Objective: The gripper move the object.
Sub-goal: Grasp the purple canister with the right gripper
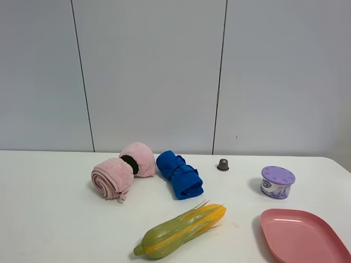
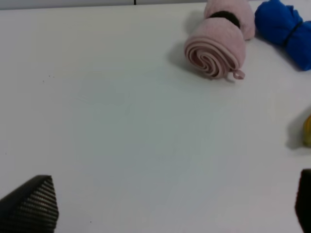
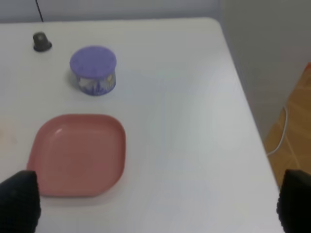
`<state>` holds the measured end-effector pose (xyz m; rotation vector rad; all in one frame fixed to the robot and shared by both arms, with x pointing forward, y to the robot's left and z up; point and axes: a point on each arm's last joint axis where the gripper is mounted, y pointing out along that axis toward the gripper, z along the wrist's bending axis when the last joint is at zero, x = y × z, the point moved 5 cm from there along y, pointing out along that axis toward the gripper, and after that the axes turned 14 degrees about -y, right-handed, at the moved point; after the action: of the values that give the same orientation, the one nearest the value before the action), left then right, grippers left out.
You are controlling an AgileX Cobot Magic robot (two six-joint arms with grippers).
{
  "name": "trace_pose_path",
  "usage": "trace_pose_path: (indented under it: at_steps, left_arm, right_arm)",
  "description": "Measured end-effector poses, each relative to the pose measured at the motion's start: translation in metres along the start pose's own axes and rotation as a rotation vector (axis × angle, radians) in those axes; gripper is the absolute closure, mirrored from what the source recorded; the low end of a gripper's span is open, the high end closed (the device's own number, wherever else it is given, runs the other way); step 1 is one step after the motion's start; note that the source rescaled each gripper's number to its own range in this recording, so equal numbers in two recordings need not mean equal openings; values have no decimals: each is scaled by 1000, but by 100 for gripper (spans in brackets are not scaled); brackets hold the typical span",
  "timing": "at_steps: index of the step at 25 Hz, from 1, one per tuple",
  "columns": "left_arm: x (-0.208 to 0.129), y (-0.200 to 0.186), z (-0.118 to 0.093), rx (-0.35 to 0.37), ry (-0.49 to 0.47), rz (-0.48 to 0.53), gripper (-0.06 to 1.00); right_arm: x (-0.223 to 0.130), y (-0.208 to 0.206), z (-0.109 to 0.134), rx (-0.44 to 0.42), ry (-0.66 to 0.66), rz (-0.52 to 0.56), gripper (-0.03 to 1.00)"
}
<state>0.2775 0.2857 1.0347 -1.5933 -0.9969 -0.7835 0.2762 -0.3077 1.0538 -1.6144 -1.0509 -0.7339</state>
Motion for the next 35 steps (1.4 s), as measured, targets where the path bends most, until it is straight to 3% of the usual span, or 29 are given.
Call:
trace_pose_path:
  at_steps: [5, 10, 20, 28, 35]
  left_arm:
    - [0, 0, 0, 0, 0, 0, -6]
    - [0, 0, 0, 0, 0, 0, -6]
    - [0, 0, 0, 0, 0, 0, -6]
    - [0, 0, 0, -1, 0, 0, -6]
    - [0, 0, 0, -1, 0, 0, -6]
  right_arm:
    - [40, 8, -11, 25, -61, 63, -3]
    - [82, 36, -15, 107, -43, 153, -3]
    - [155, 144, -25, 204, -29, 347, -3]
    - [178, 241, -26, 246, -79, 439, -3]
    - [164, 309, -15, 290, -99, 528, -3]
